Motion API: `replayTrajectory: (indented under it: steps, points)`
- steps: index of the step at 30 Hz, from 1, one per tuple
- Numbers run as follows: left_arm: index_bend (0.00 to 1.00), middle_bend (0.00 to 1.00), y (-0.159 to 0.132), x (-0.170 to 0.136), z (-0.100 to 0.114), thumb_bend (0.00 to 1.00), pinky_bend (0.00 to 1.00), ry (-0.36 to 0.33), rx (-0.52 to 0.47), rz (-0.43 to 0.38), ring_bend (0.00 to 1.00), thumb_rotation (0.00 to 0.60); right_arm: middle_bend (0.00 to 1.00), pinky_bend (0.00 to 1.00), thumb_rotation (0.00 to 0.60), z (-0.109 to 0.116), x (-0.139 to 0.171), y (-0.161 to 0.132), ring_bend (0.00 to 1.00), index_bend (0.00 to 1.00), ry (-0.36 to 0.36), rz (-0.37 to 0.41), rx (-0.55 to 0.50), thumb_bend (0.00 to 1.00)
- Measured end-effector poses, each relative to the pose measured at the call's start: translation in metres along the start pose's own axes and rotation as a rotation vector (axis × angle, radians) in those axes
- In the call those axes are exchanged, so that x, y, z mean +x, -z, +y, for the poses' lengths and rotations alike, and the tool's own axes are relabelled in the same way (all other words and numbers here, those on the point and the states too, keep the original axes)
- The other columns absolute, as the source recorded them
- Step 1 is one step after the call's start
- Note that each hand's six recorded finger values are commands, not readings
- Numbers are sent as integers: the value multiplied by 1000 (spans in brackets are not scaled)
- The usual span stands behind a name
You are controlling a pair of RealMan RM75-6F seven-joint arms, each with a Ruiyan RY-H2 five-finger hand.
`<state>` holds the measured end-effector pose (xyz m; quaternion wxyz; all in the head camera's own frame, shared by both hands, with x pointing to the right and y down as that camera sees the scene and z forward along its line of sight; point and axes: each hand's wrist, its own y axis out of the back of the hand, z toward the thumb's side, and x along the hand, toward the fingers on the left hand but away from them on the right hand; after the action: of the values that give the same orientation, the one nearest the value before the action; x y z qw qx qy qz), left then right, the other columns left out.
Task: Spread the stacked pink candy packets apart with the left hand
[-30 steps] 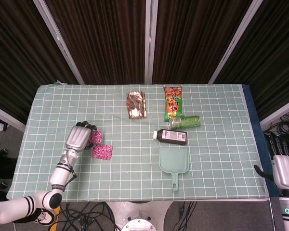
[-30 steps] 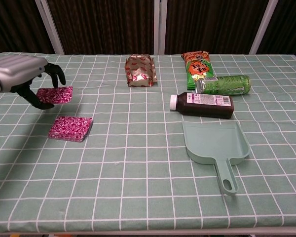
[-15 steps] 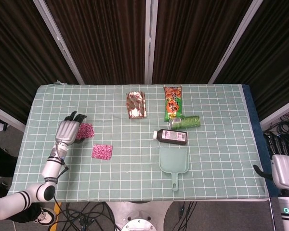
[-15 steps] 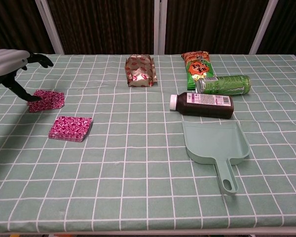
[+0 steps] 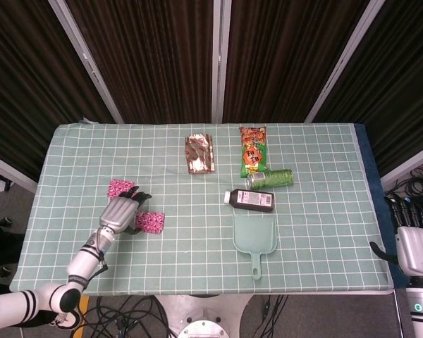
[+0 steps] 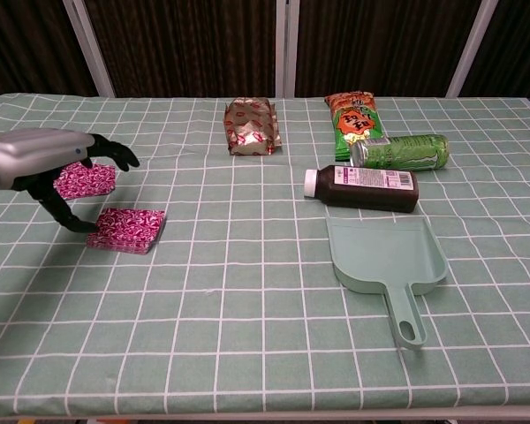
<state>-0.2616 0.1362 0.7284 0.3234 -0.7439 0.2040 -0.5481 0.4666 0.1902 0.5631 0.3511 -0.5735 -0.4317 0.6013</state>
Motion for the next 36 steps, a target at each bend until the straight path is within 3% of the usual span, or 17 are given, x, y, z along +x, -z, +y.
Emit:
replayTrajectory:
  steps: [12,36]
  points:
    - [155,283,-12,7,-14,167,204,-23,8,-29,12,600,0,0,600,-1,-2,1,0,0,12,7,-7,101]
    - [163,291,-15,13,-26,189,204,0,14,-28,13,600,0,0,600,-2,-4,3,0,0,13,5,-11,104]
